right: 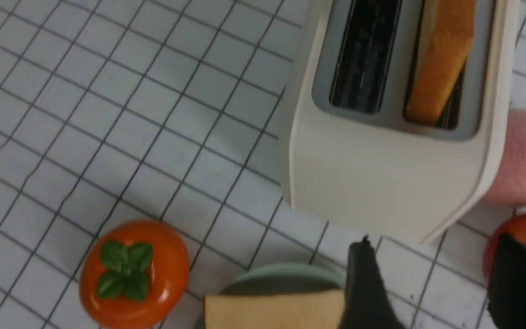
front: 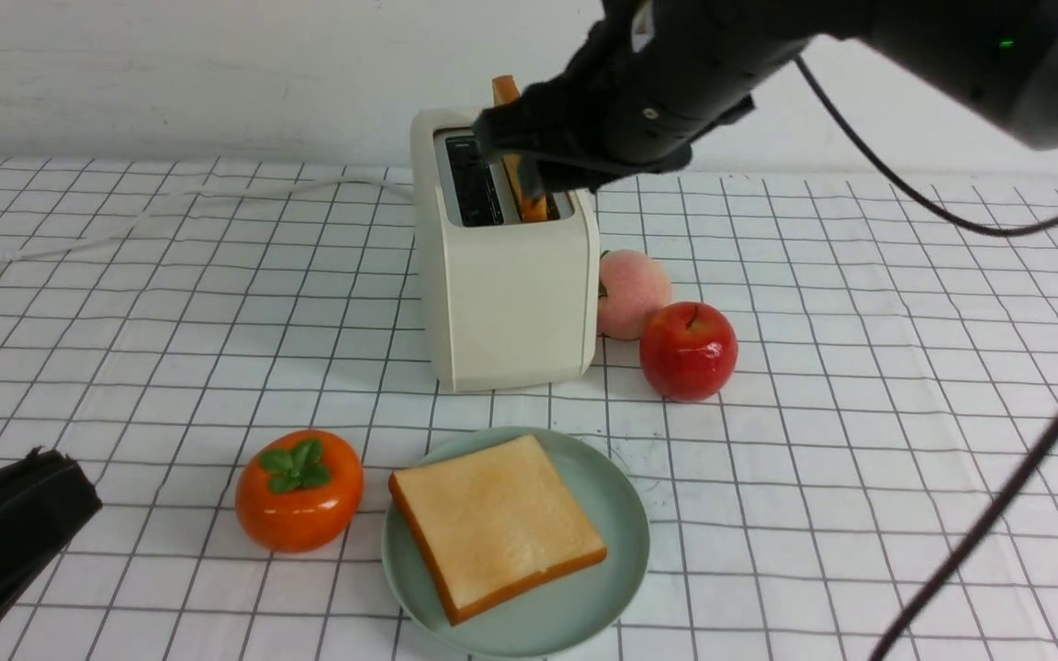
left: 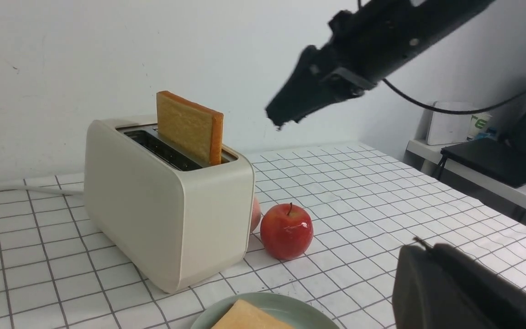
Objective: Take toasted bread from bread machine on white checkered table place on plate.
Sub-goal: 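Grasp the toast slice in the toaster and pull it up out of the slot with the right gripper, then place the held slice of bread on top of the slice on the plate with the right gripper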
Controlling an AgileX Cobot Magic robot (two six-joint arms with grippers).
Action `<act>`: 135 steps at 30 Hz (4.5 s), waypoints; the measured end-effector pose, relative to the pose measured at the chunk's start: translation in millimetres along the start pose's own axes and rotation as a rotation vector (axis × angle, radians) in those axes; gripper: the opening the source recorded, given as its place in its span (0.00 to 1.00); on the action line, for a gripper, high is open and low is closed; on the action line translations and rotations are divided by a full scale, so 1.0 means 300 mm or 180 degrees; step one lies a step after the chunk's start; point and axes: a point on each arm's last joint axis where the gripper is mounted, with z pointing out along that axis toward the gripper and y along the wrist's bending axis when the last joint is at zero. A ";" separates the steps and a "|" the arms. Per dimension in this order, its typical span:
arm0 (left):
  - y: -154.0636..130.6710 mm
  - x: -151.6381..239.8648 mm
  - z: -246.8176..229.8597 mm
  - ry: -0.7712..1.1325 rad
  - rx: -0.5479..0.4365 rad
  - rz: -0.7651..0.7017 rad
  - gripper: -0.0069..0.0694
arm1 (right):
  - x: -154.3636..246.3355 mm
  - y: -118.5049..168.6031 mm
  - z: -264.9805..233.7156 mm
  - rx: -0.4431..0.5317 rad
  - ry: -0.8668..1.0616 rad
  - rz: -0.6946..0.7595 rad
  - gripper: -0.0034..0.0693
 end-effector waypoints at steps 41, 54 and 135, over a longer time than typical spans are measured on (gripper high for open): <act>-0.003 0.006 0.000 0.0061 0.0029 0.0000 0.07 | -0.033 -0.124 0.356 0.0278 -0.0907 0.0154 0.21; -0.003 0.006 0.000 0.0060 0.0029 0.0000 0.08 | -0.164 -0.077 -0.001 0.0157 -0.1412 0.0198 0.21; -0.004 0.007 0.000 0.0076 0.0037 0.0013 0.13 | 0.549 -0.205 0.219 -0.1054 0.0149 0.0808 0.37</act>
